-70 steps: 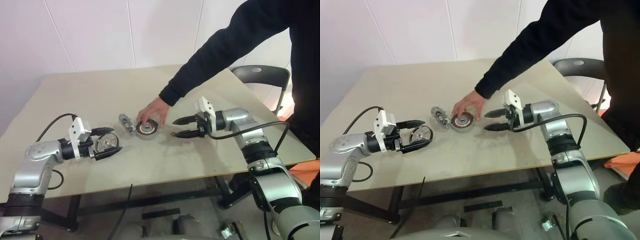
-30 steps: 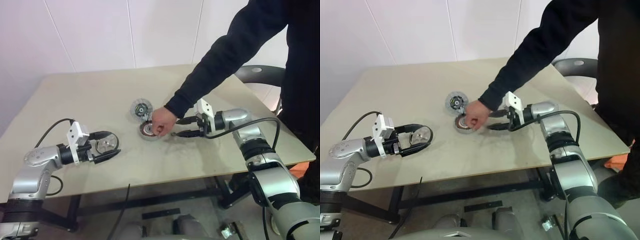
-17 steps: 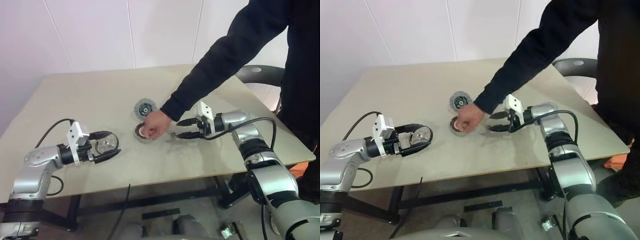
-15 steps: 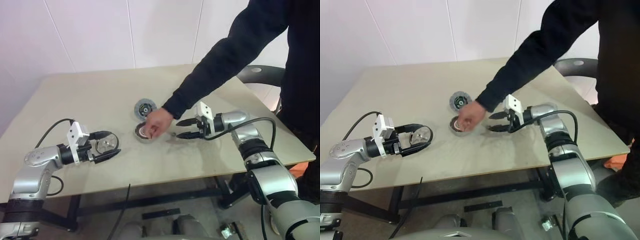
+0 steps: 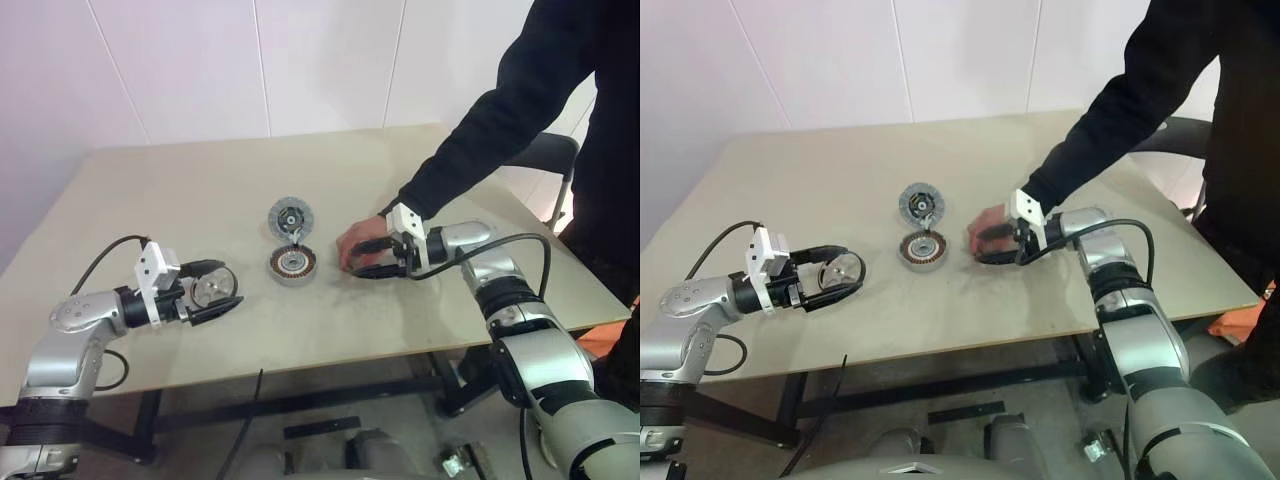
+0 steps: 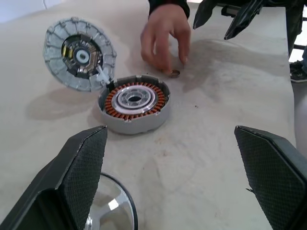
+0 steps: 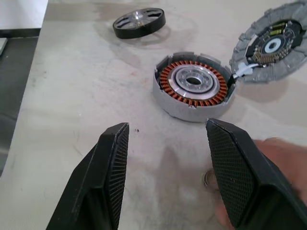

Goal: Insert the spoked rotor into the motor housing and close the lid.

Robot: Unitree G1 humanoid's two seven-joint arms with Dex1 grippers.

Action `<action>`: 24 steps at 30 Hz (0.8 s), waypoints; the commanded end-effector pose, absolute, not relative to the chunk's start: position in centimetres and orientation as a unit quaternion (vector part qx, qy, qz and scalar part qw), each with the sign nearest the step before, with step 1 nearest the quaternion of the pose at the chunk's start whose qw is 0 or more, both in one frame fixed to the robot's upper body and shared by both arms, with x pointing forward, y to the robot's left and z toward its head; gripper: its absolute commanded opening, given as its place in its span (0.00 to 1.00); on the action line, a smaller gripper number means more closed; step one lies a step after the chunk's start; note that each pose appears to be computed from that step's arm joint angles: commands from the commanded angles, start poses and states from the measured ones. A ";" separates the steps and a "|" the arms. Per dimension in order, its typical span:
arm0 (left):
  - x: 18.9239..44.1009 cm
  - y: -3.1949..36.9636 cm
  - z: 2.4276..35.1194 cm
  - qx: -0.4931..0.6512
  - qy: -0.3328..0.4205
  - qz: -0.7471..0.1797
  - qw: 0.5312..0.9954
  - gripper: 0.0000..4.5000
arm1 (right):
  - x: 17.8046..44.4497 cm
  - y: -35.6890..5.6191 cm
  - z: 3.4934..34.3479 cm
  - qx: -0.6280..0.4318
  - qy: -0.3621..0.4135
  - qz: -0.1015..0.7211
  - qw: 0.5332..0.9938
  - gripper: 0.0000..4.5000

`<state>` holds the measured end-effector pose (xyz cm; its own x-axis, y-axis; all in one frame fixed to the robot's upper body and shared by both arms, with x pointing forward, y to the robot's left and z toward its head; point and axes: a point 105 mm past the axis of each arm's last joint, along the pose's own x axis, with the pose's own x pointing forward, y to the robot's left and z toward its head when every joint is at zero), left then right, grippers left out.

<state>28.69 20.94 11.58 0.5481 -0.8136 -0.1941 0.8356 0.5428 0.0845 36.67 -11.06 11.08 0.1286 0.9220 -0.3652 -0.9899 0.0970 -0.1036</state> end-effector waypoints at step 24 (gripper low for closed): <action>29.3 20.5 13.3 0.100 0.036 -0.476 0.873 1.00 | 37.2 -10.0 14.0 -0.174 0.059 0.655 0.733 0.59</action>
